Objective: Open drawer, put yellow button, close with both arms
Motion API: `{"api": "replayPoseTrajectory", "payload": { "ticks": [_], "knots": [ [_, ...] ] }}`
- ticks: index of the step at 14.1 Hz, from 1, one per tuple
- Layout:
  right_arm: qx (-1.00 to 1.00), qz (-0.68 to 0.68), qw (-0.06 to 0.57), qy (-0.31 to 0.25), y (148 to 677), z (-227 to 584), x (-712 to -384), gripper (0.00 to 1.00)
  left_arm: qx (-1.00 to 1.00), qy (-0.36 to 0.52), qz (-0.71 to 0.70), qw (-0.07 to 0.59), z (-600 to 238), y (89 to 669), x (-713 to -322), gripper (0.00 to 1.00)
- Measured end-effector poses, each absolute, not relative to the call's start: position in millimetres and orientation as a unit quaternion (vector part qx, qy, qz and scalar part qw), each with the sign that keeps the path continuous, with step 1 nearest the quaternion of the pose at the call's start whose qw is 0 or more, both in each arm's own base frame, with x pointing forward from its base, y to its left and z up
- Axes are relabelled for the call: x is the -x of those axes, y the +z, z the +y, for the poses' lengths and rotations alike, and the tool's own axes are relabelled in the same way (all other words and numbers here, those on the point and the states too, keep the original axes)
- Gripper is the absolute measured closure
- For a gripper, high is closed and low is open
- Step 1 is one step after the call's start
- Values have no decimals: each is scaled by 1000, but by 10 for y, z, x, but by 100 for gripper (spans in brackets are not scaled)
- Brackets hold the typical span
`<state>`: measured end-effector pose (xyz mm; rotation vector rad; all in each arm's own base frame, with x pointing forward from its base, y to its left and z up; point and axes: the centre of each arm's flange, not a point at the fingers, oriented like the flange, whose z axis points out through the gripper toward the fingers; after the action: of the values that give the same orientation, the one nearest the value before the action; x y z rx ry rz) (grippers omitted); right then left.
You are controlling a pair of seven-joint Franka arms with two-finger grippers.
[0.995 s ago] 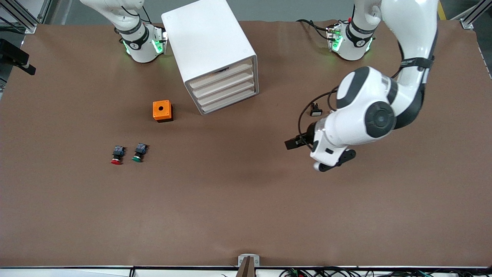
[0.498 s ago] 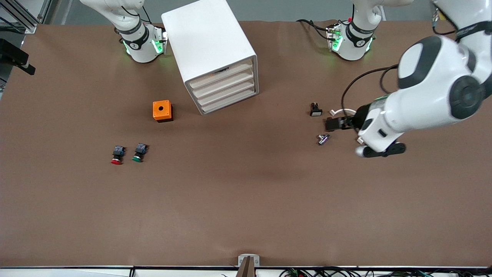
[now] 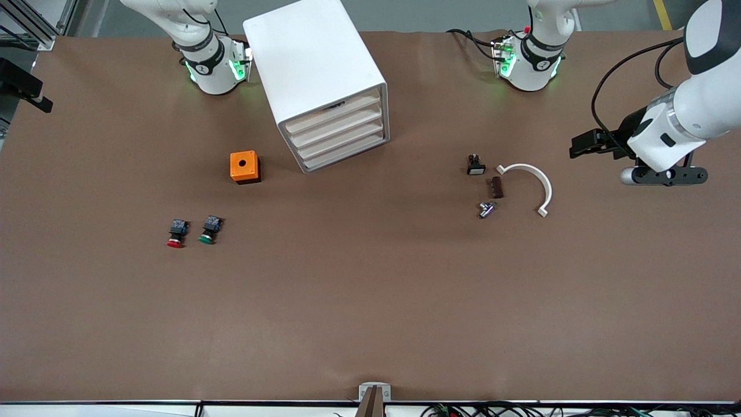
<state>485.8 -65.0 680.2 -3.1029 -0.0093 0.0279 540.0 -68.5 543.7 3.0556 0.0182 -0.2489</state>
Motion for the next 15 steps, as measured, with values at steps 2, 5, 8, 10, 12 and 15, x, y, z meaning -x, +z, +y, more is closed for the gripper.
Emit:
{"api": "replayPoseTrajectory", "payload": {
  "ticks": [2, 5, 8, 10, 12, 15],
  "knots": [
    [1000, -3, 19, 9, 6802, -650, -4858, 0, -998, -53, 3, 33, -630, 5295, -5379, 0],
    [1000, -3, 19, 9, 6802, -650, -4858, 0, -999, -28, -4, 21, -491, 5232, -5383, 0],
    [1000, -3, 19, 9, 6803, -650, -4858, 0, -1000, 5, -8, 16, -336, 5474, -5468, 0],
    [1000, -3, 19, 9, 6803, -650, -4857, 0, -999, 29, -3, 17, -245, 5700, -5532, 0],
    [1000, -3, 19, 9, 6804, -650, -4857, 0, -999, 50, 0, 18, -204, 5899, -5577, 0],
    [1000, -3, 19, 9, 6804, -650, -4857, 0, -997, 76, 0, 19, -199, 6154, -5614, 0]
  ]
}}
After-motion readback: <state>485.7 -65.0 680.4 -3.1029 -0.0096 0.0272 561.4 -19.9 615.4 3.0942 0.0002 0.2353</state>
